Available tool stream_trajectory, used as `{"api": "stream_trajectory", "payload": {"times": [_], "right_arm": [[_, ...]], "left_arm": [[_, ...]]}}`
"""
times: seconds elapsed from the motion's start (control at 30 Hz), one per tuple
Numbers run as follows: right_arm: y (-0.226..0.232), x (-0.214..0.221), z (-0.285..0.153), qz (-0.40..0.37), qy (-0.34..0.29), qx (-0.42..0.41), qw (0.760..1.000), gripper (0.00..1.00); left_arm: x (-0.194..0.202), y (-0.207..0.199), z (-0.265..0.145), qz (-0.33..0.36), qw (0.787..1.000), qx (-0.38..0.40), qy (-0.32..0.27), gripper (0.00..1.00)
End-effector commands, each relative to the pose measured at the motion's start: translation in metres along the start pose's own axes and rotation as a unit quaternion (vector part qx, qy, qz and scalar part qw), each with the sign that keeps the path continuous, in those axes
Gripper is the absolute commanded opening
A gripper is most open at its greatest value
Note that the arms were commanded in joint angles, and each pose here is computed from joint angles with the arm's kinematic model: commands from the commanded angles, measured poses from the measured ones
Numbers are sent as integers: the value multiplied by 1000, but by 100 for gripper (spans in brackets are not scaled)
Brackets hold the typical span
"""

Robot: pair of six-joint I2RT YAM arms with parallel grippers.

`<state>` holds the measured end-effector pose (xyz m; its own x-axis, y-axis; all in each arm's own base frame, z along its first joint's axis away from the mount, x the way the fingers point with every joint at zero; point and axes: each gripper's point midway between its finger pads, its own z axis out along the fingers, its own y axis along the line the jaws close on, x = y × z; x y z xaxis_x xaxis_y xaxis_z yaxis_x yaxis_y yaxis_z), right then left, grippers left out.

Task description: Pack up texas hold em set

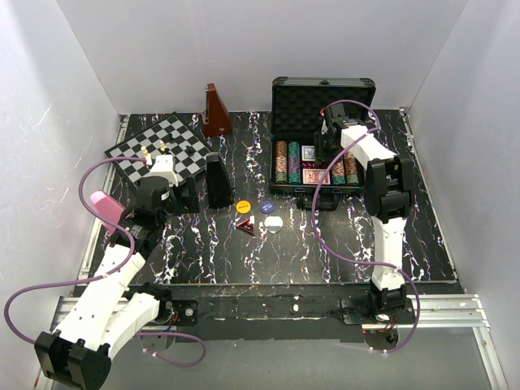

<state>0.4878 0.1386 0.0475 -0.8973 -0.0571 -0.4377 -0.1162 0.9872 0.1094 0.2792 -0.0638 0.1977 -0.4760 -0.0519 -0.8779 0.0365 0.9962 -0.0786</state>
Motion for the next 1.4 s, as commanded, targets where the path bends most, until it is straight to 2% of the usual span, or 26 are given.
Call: {"api": "stream_trajectory", "payload": {"times": [0.0, 0.27, 0.33, 0.43, 0.57, 0.97, 1.13, 1.37], "right_arm": [[15, 13, -15, 16, 21, -23, 999, 49], [16, 10, -17, 11, 12, -18, 1000, 50], [4, 5, -19, 12, 3, 17, 1000, 52], [3, -2, -26, 12, -13, 23, 1000, 60], [8, -14, -43, -3, -37, 11, 999, 68], [18, -43, -118, -35, -116, 4, 993, 73], [35, -34, -157, -57, -150, 13, 987, 73], [85, 10, -195, -91, -166, -21, 982, 70]], "left_arm": [[-14, -2, -5, 0, 1000, 6, -18, 98], [-15, -2, -7, -2, 1000, 7, -20, 98], [-14, -2, -7, -2, 1000, 7, -20, 98], [-15, -2, -7, -1, 1000, 7, -21, 98], [-16, -3, -7, -1, 1000, 9, -22, 98], [-17, -6, -9, 0, 999, 18, -27, 98], [-20, -5, -11, 4, 999, 19, -38, 98], [-48, -17, -6, 18, 997, 39, -60, 98]]}}
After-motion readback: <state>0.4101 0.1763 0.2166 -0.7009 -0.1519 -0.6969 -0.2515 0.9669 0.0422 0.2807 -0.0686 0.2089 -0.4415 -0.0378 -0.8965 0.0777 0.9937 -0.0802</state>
